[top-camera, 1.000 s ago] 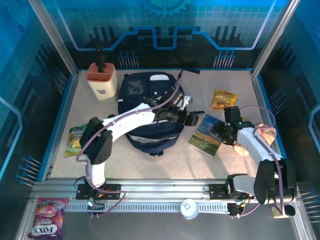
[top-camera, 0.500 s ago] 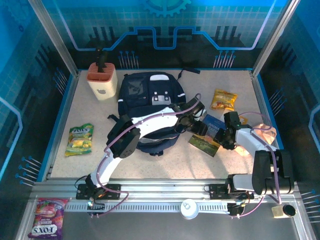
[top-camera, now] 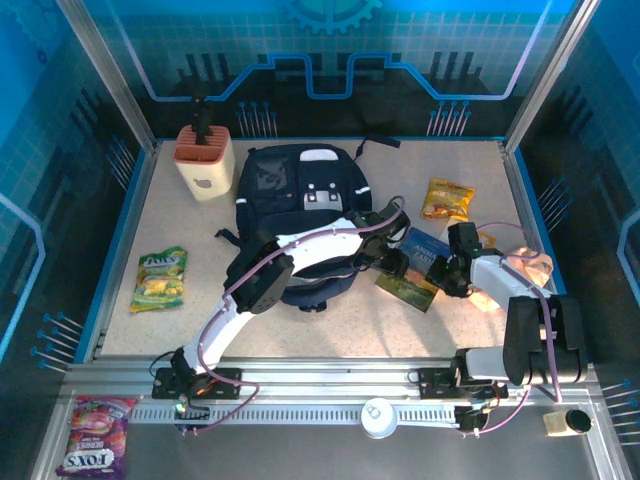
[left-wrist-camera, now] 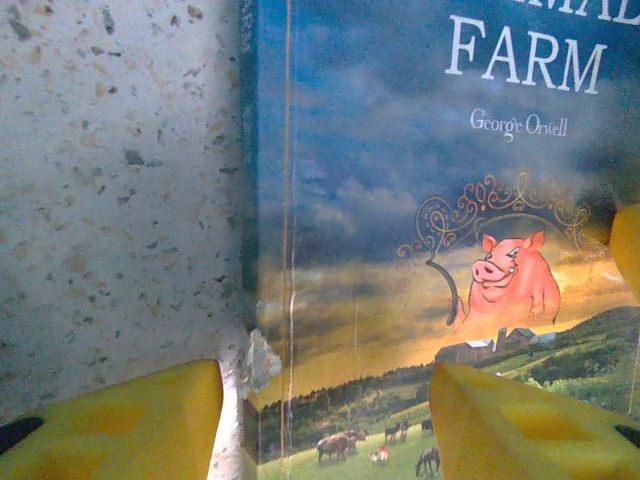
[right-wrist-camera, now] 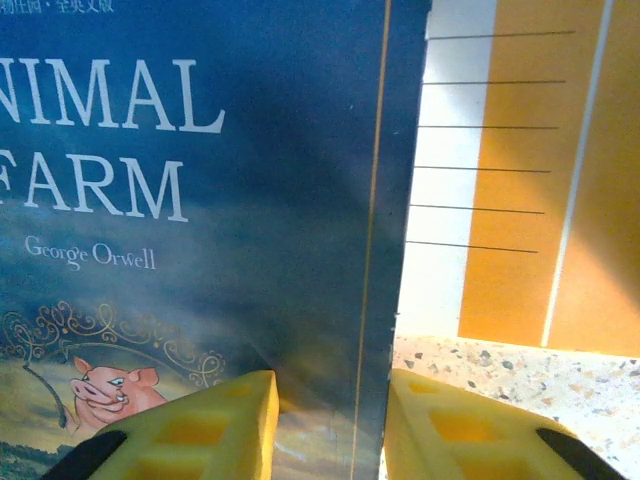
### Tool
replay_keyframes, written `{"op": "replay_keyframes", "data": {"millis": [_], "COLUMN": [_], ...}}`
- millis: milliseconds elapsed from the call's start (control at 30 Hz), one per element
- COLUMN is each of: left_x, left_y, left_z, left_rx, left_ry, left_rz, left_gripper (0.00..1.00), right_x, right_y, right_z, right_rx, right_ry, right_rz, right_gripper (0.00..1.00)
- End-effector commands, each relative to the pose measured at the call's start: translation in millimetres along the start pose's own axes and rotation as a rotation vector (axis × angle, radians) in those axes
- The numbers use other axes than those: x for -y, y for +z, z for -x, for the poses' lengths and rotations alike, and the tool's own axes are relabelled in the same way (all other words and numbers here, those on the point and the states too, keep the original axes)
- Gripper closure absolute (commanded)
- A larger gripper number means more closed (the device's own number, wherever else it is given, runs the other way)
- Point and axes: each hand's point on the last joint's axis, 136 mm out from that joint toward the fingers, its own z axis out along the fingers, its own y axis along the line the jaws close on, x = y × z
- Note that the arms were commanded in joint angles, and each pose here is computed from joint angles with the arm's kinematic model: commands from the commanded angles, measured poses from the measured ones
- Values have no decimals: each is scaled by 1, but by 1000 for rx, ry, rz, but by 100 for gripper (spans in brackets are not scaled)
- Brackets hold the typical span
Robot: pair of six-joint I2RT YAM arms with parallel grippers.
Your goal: Pack books, pencil case, and school supplies into a backpack
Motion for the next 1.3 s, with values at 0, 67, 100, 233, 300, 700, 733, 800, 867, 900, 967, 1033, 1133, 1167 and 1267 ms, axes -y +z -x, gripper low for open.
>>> {"op": "replay_keyframes", "data": {"millis": [0,67,100,233,300,700,733,800,867,900,967,1033,1133,1167,1267], "left_x": [3,3,4,4,3,-1,0,5,14,21,37,56,73,75,75], "left_y": [4,7,9,12,13,23,23,21,15,9,-9,-36,-75,-84,-93], "left_z": [-3,-5,-6,-8,-9,-19,-19,-19,-17,-15,-7,5,19,21,19], "left_rx": [-32,-45,-50,-61,-67,-129,-132,-141,-143,-143,-136,-100,-36,-24,-25], "left_ry": [-22,-31,-35,-43,-46,-103,-103,-100,-94,-94,-110,-114,-100,-108,-151], "left_rz": [-11,-16,-18,-26,-22,-10,-14,-40,-80,-110,-193,-272,-328,-341,-386], "left_gripper": [41,41,41,44,45,39,38,39,41,42,44,48,53,54,59], "right_x": [2,3,4,17,17,-16,-16,-19,-23,-24,-27,-29,-27,-27,-34], "right_y": [6,4,3,-4,-4,14,14,14,13,12,11,11,10,10,7], "right_z": [-8,-8,-8,-6,-8,-23,-23,-23,-22,-21,-20,-18,-13,-11,-8], "right_rx": [-42,-40,-35,-3,-5,-103,-104,-104,-104,-103,-103,-97,-70,-65,-57], "right_ry": [4,10,13,38,43,40,40,39,36,37,34,38,61,66,61], "right_rz": [9,1,-6,-73,-62,81,83,94,112,118,134,149,164,171,204], "right_gripper": [67,66,65,60,59,66,66,66,67,67,67,68,69,69,69]}}
